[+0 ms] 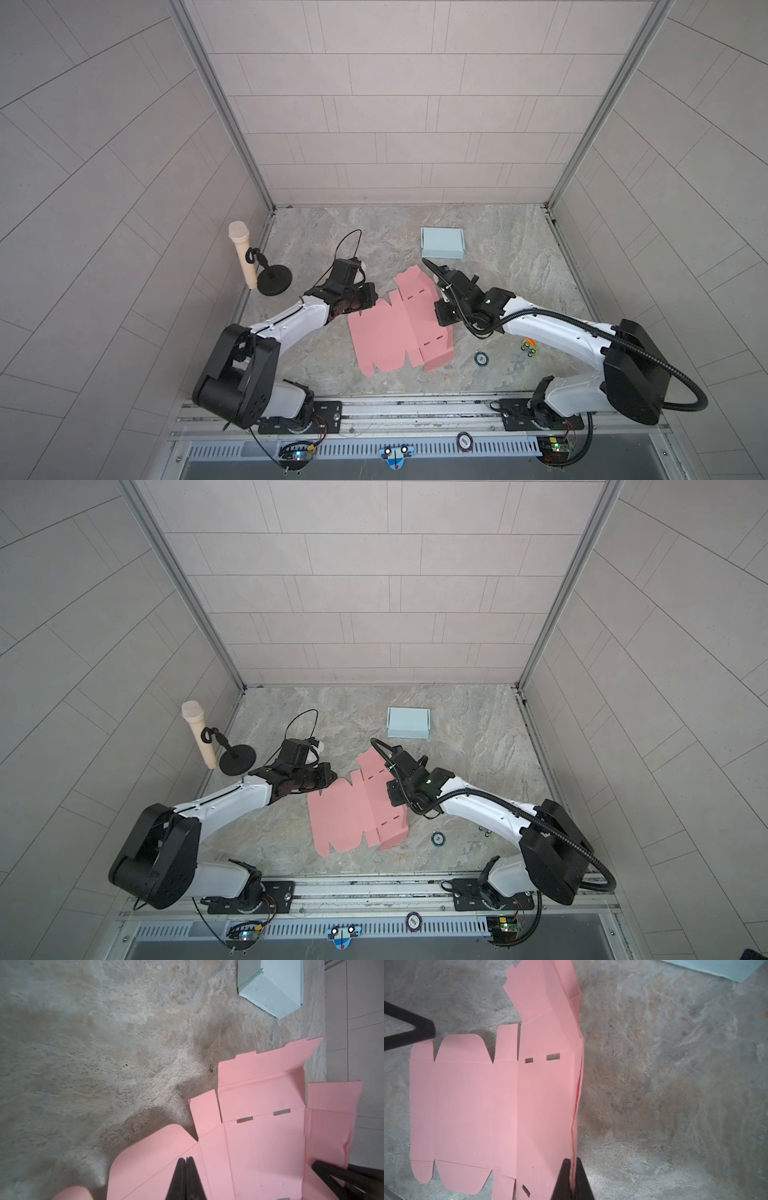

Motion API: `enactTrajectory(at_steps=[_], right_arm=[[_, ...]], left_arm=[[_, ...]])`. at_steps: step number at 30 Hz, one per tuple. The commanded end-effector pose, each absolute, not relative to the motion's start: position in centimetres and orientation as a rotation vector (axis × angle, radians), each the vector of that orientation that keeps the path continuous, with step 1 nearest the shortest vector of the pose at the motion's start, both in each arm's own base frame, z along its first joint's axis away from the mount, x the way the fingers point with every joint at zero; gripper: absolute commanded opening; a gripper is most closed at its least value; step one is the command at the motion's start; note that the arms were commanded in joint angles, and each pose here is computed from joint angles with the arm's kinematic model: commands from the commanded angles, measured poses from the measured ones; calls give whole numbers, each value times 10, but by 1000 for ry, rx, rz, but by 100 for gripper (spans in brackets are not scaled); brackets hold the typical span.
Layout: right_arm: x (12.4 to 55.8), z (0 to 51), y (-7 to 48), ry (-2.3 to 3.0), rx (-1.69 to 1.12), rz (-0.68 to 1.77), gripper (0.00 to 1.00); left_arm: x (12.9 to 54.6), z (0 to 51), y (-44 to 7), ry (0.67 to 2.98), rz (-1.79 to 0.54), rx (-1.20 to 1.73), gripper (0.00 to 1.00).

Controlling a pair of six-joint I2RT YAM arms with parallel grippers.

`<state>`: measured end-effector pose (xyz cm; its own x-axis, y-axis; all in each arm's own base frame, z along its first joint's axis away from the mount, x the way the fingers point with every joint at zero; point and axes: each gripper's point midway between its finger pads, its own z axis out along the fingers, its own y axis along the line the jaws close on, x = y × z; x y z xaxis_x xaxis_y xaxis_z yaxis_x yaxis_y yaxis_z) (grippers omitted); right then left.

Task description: Fold the paper box

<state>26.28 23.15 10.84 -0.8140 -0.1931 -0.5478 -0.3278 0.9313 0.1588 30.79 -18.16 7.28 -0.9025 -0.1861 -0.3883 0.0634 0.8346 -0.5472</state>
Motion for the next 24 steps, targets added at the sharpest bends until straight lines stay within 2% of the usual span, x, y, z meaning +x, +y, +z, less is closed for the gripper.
enactTrajectory(at_steps=[1,2,3,6,7,13,20,21,24], right_arm=[[261,119,228,2481,-381,328,1],[260,121,229,2468,-387,336,1],[259,123,229,2454,-394,343,1],[258,126,228,2440,-406,344,1],[257,126,228,2437,-419,343,1],[257,129,230,2419,-472,345,0],[257,137,230,2392,-486,351,0],[257,137,230,2391,-486,353,0],[256,137,231,2391,-484,363,0]], left_arm=[[323,73,-185,2562,-823,-84,1],[328,74,-187,2542,-864,-99,3],[332,76,-189,2521,-904,-104,9],[335,88,-203,2466,-1001,-38,42],[334,90,-206,2459,-1016,-26,49],[327,95,-220,2434,-1077,40,59],[331,89,-226,2457,-1072,50,66],[331,87,-226,2461,-1063,48,70],[332,84,-230,2470,-1056,64,90]])
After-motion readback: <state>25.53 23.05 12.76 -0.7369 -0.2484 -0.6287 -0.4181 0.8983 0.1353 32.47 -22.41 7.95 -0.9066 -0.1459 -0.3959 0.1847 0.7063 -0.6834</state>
